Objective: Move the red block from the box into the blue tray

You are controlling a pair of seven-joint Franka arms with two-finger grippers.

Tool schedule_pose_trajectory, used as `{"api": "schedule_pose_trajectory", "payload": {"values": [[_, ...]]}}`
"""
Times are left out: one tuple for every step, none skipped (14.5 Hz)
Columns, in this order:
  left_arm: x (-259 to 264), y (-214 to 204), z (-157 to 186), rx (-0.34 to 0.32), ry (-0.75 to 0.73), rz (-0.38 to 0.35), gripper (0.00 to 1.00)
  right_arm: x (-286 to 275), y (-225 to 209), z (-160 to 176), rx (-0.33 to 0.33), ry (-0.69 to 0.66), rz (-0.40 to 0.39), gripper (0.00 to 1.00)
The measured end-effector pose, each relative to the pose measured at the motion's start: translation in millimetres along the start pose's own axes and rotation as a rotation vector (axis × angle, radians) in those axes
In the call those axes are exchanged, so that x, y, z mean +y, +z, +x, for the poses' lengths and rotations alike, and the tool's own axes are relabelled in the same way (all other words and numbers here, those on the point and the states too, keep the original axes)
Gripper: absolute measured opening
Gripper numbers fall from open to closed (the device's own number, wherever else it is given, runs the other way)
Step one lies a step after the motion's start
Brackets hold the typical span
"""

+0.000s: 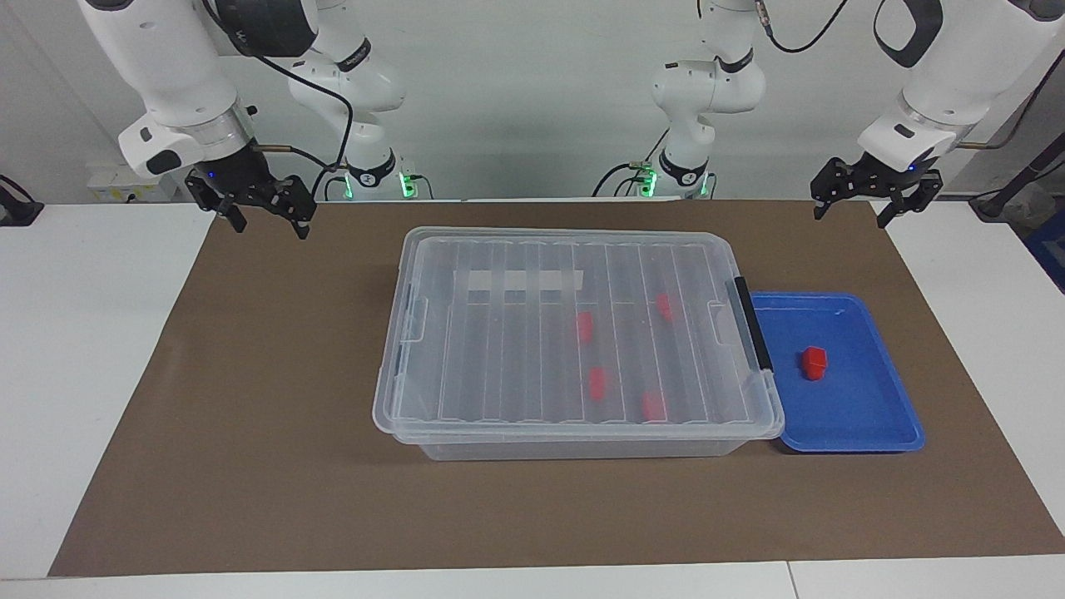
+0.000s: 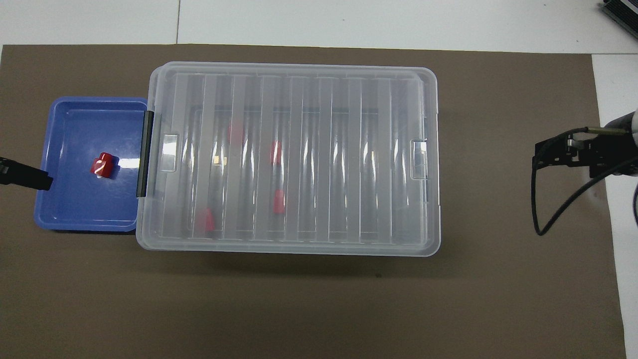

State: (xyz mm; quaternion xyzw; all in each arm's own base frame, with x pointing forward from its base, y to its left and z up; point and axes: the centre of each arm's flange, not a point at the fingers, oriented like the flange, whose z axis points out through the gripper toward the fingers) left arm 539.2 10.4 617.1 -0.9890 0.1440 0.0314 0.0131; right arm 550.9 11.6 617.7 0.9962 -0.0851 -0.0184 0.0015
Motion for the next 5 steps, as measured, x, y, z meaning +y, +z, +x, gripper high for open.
{"api": "schedule_pose_trajectory", "payload": {"values": [[0.0,0.0,0.0,0.0,0.0,0.0,1.0,0.7,-0.1,-0.6,0.0,0.001,0.001,1.0],[0.0,0.0,0.0,0.0,0.0,0.0,1.0,0.1,0.1,-1.1,-0.001,0.0,0.002,1.0],[0.0,0.0,0.0,0.0,0.0,0.0,1.0,-0.9,0.3,-1.5,-0.002,-0.001,0.003,1.0],[0.0,0.0,0.0,0.0,0.0,0.0,1.0,-1.8,0.6,-1.9,-0.002,-0.003,0.002,1.0],[0.0,0.0,0.0,0.0,0.0,0.0,1.0,-2.3,0.9,-2.1,-0.003,-0.004,0.002,1.0]]}}
